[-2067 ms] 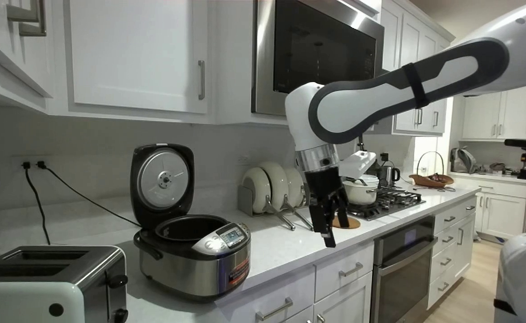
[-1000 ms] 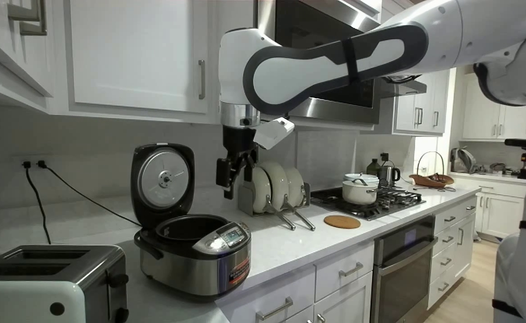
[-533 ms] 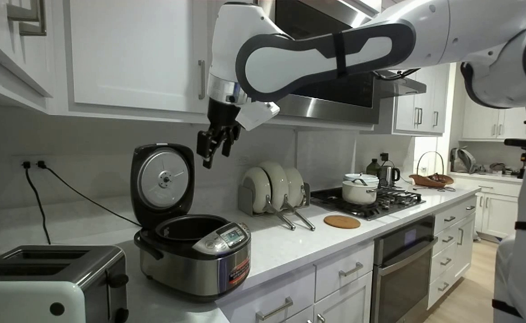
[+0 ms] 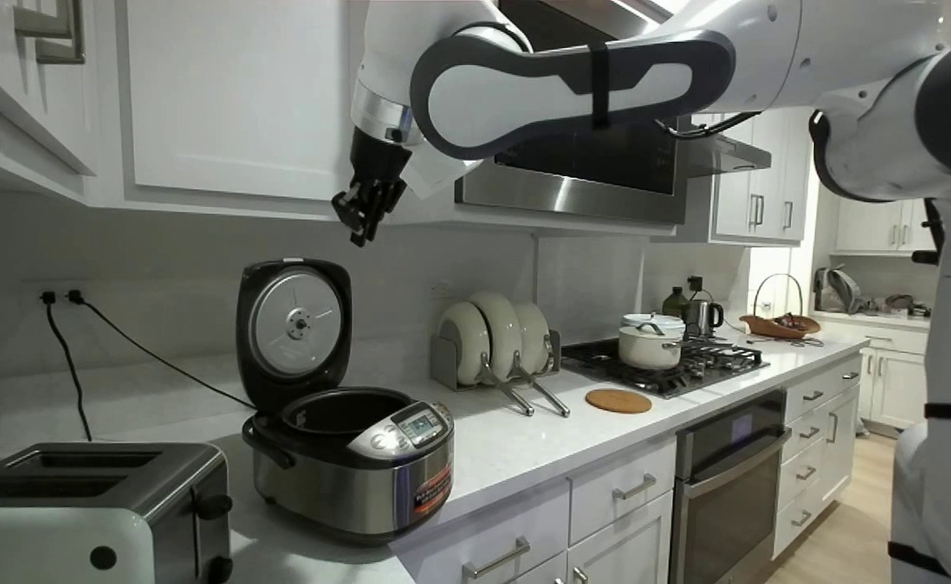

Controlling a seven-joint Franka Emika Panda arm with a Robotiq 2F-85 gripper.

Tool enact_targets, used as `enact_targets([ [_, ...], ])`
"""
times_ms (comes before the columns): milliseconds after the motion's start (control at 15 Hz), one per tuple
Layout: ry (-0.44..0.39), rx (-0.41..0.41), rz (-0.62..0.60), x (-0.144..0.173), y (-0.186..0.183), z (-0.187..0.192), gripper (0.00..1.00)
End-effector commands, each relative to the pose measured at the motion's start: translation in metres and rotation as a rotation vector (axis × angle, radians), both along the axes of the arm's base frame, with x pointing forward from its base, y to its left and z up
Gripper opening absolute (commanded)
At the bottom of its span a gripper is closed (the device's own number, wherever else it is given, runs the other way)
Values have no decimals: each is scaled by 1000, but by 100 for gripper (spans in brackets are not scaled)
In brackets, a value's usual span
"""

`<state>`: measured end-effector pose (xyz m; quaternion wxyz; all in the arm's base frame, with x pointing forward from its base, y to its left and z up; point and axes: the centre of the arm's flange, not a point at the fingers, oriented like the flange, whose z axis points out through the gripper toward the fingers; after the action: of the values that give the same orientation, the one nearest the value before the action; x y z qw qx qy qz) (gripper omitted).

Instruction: Close the lid of the silver object

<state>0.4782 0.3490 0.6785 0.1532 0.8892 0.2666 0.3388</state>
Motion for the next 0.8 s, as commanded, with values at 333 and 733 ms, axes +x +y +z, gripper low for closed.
enact_targets([
  [333, -125, 73, 29, 93, 21, 27, 0],
  [733, -183, 146, 59, 156, 25, 32, 0],
])
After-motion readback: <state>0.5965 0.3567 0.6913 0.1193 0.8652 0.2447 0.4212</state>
